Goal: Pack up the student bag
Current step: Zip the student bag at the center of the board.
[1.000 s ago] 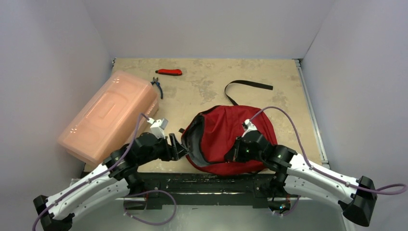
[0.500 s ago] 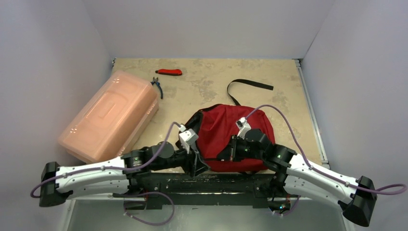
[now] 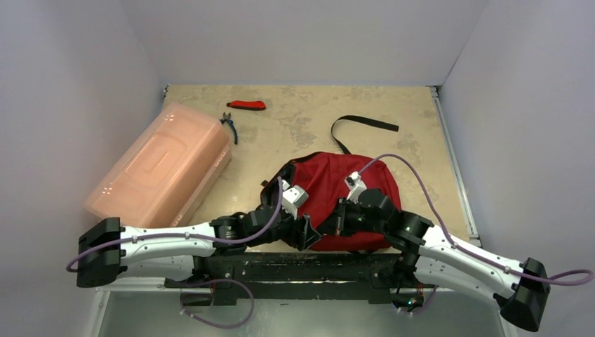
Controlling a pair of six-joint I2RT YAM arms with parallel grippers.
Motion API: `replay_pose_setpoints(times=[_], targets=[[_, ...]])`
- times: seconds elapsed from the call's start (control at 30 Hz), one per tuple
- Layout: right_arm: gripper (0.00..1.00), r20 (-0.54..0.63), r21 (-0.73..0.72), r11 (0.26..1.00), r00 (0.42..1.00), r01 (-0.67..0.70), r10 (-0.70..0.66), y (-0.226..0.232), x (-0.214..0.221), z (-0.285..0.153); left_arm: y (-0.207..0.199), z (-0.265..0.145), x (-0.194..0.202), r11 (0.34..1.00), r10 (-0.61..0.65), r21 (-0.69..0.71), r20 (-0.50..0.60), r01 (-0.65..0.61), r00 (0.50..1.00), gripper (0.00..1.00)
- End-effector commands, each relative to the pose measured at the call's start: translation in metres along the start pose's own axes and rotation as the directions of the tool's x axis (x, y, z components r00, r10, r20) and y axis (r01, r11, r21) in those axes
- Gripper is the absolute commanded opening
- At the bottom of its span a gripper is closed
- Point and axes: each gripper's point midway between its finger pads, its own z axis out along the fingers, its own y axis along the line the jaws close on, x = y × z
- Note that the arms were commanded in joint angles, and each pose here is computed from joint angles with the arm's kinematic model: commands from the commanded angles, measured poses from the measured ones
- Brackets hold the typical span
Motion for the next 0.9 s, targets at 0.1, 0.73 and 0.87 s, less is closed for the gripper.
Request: replay_pose_setpoints(times=[0.1, 0.73, 0.87], targets=[[0.00, 0.096, -0.133, 0.987, 0.989, -0.095, 0.108, 0.034, -0.022, -0.015, -0.013, 0.009, -0.019, 0.995, 0.033, 0.083, 0.141, -0.046, 0.989, 0.54], [0.00, 0.058, -0.138, 0.986, 0.993, -0.095, 0.104, 0.036, -0.016, -0.012, -0.021, 0.023, -0.028, 0.982, -0.074, 0.185, 0.284, 0.021, 0.956, 0.32], [0.00, 0.049, -0.115, 0.990, 0.995, -0.081, 0.087, 0.032, -0.014, -0.010, -0.020, 0.020, -0.034, 0.980, -0.093, 0.197, 0.327, 0.028, 0.940, 0.12]])
